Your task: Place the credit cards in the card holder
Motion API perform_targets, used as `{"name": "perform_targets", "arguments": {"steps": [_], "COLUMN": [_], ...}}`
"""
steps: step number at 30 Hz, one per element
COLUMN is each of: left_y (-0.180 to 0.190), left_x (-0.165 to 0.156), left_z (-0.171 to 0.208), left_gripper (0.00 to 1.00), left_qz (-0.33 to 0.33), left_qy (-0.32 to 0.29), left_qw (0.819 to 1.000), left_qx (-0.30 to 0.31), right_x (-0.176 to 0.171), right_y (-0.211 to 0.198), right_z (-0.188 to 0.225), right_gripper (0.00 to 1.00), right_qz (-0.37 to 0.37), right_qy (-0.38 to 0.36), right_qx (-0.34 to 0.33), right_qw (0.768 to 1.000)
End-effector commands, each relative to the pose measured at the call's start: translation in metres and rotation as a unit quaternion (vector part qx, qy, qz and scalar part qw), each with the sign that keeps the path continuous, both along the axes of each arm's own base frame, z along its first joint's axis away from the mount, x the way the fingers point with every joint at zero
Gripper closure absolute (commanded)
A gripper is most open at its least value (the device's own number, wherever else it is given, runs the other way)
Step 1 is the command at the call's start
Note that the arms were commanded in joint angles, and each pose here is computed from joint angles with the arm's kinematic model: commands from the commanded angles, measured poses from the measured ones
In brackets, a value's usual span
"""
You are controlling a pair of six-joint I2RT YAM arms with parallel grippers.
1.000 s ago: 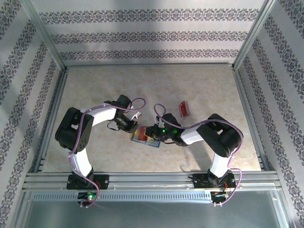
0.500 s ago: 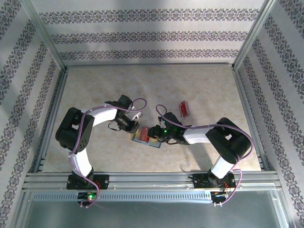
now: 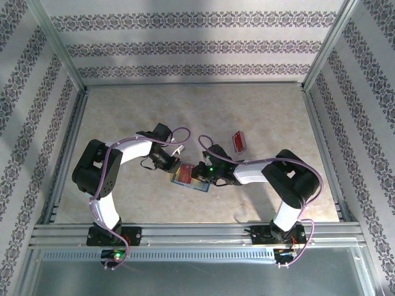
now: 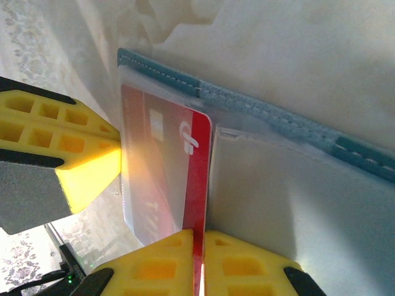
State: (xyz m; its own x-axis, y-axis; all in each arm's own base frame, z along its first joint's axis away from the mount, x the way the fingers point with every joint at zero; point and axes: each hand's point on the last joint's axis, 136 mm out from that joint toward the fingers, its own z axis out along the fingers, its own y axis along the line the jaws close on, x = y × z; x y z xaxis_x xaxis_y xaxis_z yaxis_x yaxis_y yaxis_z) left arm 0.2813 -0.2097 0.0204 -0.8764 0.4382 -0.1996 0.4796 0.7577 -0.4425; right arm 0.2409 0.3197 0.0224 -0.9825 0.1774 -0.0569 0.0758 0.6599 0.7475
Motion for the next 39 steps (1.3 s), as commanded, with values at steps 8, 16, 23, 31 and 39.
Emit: {"name": "perform_targets", "arguments": {"steps": [8, 16, 23, 31, 39], "left_y": [0.003, 0.004, 0.006, 0.006, 0.006], "left_x": [0.001, 0.001, 0.001, 0.0, -0.001], "left_z": [-0.005, -0.006, -0.008, -0.01, -0.011], "left_gripper": [1.0, 1.0, 1.0, 1.0, 1.0], "left_qz": [0.002, 0.0, 0.001, 0.001, 0.002], "left_qy": [-0.003, -0.004, -0.005, -0.002, -0.001], "left_qw": [1.0, 1.0, 1.0, 1.0, 1.0], "left_qx": [0.022, 0.026, 0.03, 0.03, 0.029], "right_x": [-0.003, -0.01, -0.013, -0.016, -0.01], "right_y": [0.009, 0.0, -0.001, -0.006, 0.005], "right_z": [-0.005, -0.002, -0.001, -0.006, -0.009], "right_gripper": [0.83, 0.81, 0.83, 0.88, 0.98], "right_qz": [0.012, 0.015, 0.013, 0.015, 0.018], "right_qy": [0.006, 0.006, 0.005, 0.011, 0.013], "right_qx": [-0.013, -0.028, -0.028, -0.035, -0.022], "right_qw": [1.0, 0.999, 1.0, 0.999, 1.0]}}
